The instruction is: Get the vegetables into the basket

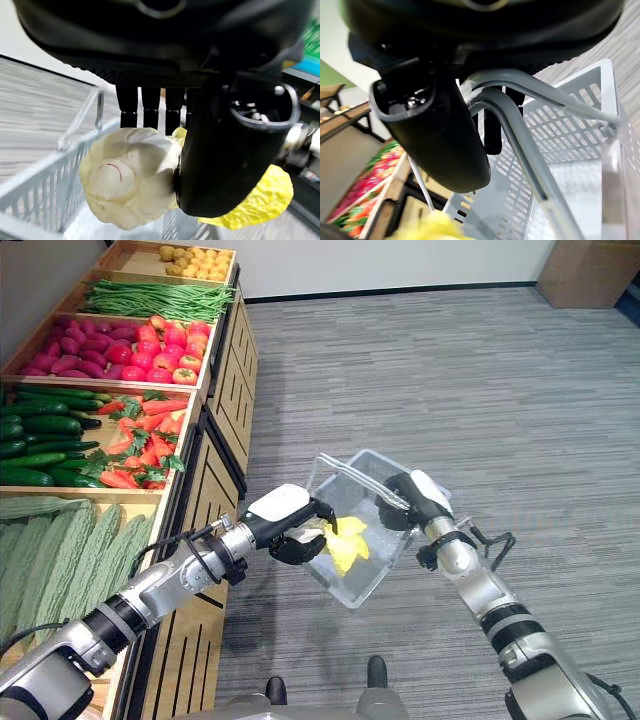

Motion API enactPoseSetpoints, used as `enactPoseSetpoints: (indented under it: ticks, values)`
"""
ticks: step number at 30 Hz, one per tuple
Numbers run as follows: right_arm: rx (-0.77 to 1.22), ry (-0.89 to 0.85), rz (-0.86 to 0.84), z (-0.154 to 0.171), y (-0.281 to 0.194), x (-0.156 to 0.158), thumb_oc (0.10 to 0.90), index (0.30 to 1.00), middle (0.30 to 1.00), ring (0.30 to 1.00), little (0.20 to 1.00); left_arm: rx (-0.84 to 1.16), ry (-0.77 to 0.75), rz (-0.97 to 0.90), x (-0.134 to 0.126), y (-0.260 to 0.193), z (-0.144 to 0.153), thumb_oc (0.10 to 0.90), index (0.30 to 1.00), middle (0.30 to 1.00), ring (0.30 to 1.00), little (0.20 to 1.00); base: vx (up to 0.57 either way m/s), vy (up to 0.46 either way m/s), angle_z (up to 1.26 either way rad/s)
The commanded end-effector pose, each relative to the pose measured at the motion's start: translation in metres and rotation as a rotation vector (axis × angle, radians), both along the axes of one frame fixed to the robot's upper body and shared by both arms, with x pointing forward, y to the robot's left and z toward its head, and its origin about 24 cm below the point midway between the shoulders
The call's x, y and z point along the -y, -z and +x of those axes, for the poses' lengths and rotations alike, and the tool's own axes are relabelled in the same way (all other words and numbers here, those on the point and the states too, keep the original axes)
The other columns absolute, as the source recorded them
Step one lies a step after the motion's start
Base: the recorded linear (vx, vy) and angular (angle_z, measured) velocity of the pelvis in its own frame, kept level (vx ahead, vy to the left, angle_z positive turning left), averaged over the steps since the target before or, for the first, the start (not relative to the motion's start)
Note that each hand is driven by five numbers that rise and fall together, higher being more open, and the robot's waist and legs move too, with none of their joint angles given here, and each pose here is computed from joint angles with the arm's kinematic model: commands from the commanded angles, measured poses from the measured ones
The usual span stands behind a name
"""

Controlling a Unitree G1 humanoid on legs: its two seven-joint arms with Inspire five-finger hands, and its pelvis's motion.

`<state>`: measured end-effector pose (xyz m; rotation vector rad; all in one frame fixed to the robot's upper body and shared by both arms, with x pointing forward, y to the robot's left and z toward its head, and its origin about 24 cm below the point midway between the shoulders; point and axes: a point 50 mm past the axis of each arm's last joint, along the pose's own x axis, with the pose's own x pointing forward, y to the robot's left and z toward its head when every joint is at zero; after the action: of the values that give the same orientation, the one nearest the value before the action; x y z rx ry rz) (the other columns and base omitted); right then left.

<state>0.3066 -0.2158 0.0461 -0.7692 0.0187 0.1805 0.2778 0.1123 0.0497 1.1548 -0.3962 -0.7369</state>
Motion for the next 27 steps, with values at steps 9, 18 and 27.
enactPoseSetpoints:
  ticks: [9,18,27]
  values:
    - [0.4,-0.194,0.46,0.003,-0.084,-0.06,0.4,0.3,0.3,0.3,0.3,0.177,-0.056,0.08,0.018,0.019,0.014,0.594,0.572,0.572,0.572,0.572,0.0,0.0,0.0]
    - [0.359,-0.179,0.428,-0.005,-0.07,-0.057,0.4,0.3,0.3,0.3,0.3,0.186,-0.116,0.084,0.011,0.027,0.012,0.9,1.0,1.0,1.0,1.0,0.0,-0.002,-0.02]
    - [0.26,-0.034,0.397,-0.016,-0.034,-0.03,0.4,0.3,0.3,0.3,0.3,0.201,-0.112,-0.088,0.011,0.008,-0.001,0.9,1.0,1.0,1.0,1.0,0.0,-0.002,0.0]
